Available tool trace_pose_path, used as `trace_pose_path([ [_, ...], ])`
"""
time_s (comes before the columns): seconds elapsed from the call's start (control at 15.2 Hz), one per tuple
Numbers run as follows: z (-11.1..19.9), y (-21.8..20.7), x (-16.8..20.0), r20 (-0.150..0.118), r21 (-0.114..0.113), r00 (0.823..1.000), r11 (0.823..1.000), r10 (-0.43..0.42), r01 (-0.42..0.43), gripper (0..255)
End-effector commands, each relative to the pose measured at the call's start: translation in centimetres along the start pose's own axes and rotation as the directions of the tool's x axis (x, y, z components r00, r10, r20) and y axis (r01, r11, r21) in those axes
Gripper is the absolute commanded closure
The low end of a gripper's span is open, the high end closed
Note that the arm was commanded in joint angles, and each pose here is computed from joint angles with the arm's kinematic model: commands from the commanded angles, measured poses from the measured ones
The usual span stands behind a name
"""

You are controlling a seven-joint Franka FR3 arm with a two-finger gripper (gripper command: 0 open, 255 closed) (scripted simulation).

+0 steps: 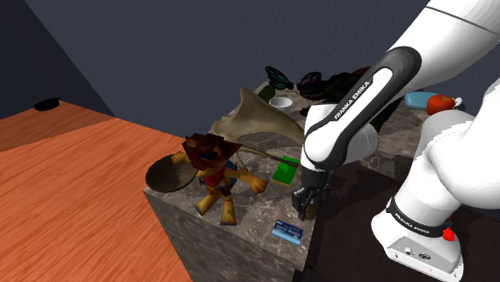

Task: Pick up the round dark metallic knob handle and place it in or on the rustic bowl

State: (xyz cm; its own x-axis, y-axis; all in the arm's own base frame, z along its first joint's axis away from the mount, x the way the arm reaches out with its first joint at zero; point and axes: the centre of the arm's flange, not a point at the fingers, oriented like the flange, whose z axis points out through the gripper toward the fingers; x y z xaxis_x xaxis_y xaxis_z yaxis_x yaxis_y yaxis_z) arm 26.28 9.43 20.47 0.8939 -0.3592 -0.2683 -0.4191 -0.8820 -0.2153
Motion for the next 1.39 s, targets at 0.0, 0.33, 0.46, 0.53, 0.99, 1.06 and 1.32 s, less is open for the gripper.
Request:
trace_pose_path([
  [0.0, -0.7, -0.1, -0.2, 0.0, 0.0, 1.0, 1.0, 0.0, 0.0, 255],
  [0.33, -3.2, -0.7, -0.9, 0.0, 0.0, 1.0, 1.0, 0.0, 0.0, 255],
  [0.46, -4.2, -0.9, -1.2, 0.0, 0.0, 1.0, 1.0, 0.0, 0.0, 255],
  [0.53, -4.7, -1.0, -1.4, 0.0, 0.0, 1.0, 1.0, 0.0, 0.0, 255],
  [0.99, -8.2, -1.8, -2.3, 0.0, 0.0, 1.0, 1.0, 0.0, 0.0, 255],
  [1.06, -8.7, -1.9, -2.5, 0.0, 0.0, 1.0, 1.0, 0.0, 0.0, 255],
  [1.32, -10.6, -2.4, -3.1, 0.0, 0.0, 1.0, 1.0, 0.0, 0.0, 255],
])
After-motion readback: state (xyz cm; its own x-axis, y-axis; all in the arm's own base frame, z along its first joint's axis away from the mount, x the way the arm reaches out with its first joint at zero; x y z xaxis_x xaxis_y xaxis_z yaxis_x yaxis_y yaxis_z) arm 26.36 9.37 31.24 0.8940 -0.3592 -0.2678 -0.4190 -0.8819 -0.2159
